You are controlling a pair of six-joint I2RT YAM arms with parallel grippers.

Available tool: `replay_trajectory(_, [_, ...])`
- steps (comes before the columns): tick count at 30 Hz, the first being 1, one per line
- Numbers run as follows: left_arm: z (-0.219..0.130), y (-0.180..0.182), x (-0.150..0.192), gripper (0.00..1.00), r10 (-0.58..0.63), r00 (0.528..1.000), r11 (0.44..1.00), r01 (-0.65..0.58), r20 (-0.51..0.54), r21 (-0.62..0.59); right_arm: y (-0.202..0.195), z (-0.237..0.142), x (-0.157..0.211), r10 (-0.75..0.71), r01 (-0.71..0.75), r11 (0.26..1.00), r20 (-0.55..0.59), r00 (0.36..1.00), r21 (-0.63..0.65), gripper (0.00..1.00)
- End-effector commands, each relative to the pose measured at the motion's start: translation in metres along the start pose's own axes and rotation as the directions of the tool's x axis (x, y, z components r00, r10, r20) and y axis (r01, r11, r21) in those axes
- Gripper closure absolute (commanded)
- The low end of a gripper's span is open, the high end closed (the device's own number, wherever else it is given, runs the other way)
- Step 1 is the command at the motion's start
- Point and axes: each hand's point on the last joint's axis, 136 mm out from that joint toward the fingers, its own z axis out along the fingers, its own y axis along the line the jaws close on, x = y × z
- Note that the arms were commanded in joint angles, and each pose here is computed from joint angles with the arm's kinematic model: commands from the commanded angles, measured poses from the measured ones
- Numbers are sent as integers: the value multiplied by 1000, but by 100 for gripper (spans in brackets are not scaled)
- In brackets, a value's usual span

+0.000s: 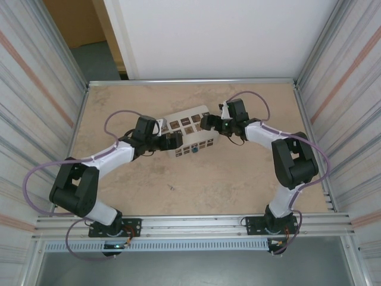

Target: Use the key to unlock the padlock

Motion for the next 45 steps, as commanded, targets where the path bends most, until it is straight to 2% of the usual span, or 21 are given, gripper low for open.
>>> replay_trajectory(1, [-6,-27,-6,1,16,999,995,-19,34,95,33,-10,19,-45,39,994,-56,997,-102,5])
replay_trajectory(9, [-3,-26,-14,1,25,999,997,-28,44,72,34,-19,36,-45,38,995,-76,996,-89,5])
replay_trajectory(27, [30,-23,-56,1,40,999,996,-41,16,76,31,-30,65,-48,39,997,-145,988,-61,5])
replay_trajectory(30, [29,-19,-60,1,32,999,997,-34,27,65,25,-32,64,-44,42,999,-133,990,-21,4])
replay_trajectory(36, [14,-10,-72,1,16,998,999,-19,61,48,4,-45,51,-54,62,992,-74,996,112,0])
replay_trajectory(40, [-9,-5,-81,1,26,994,999,-29,103,24,-4,-65,40,-78,80,981,-22,997,175,1])
replay_trajectory(45, [-43,-5,-83,1,44,987,999,-46,152,5,-3,-88,40,-118,118,969,-15,993,215,0])
